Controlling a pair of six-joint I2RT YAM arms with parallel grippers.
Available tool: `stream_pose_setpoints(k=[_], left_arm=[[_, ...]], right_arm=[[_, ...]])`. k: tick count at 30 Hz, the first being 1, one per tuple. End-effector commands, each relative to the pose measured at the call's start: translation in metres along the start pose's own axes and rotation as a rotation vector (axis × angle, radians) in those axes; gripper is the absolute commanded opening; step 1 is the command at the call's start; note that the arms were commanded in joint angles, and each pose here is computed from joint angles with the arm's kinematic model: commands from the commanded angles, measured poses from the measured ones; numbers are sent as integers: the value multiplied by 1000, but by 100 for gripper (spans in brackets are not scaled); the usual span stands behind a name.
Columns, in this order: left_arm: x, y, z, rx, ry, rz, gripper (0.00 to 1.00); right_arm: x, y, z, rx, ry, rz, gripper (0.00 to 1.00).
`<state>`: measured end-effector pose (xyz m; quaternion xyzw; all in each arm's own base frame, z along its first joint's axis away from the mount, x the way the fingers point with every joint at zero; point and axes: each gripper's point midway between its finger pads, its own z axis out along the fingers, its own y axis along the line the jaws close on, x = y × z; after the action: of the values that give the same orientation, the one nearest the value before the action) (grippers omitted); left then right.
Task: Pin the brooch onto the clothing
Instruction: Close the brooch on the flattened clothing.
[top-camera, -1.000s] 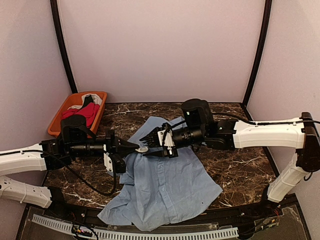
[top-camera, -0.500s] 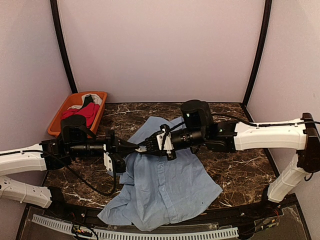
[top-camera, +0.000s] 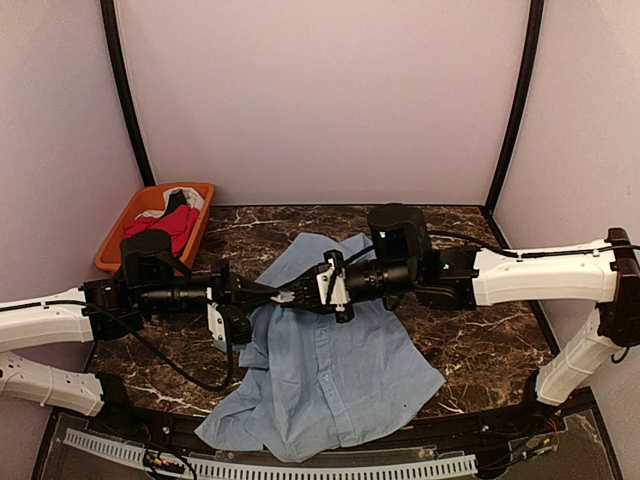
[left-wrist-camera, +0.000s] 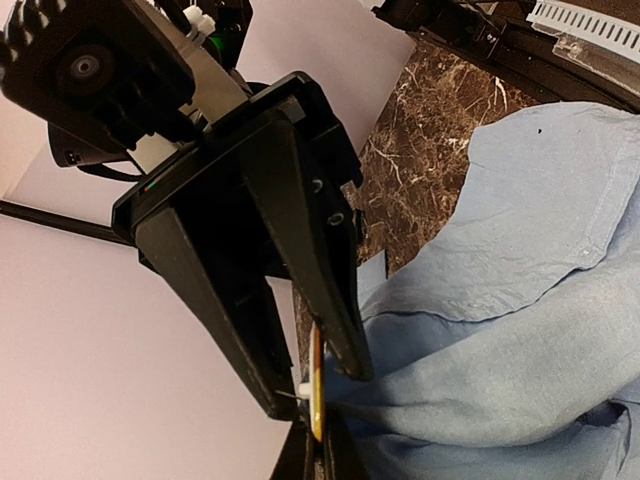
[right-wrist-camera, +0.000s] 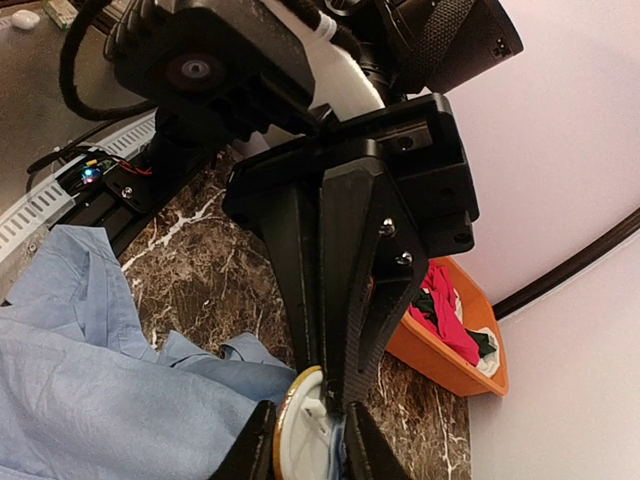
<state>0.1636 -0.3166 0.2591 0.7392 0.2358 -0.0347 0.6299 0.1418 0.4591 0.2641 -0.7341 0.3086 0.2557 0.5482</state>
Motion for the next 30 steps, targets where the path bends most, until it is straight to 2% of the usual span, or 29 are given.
stream_pose_setpoints(k=[1, 9, 17, 21, 23, 29, 30], left_arm=[[-4, 3, -3, -29, -17, 13, 1], [-3, 6, -5, -50, -8, 20, 1], [-4, 9, -7, -64, -7, 26, 1], [-4, 10, -8, -69, -3, 31, 1], [-4, 10, -8, -68, -3, 34, 1], [-4, 9, -8, -61, -1, 41, 1], [-4, 9, -8, -62, 0, 42, 1]], right_arm=[[-9, -11, -6, 73, -11, -15, 26], [-4, -11, 1, 56, 22, 17, 18], [-4, -11, 1, 73, 26, 33, 6], [-2, -9, 3, 75, 36, 36, 6], [1, -7, 6, 73, 57, 27, 9], [12, 2, 17, 36, 123, 48, 34], [12, 3, 18, 32, 123, 51, 36]])
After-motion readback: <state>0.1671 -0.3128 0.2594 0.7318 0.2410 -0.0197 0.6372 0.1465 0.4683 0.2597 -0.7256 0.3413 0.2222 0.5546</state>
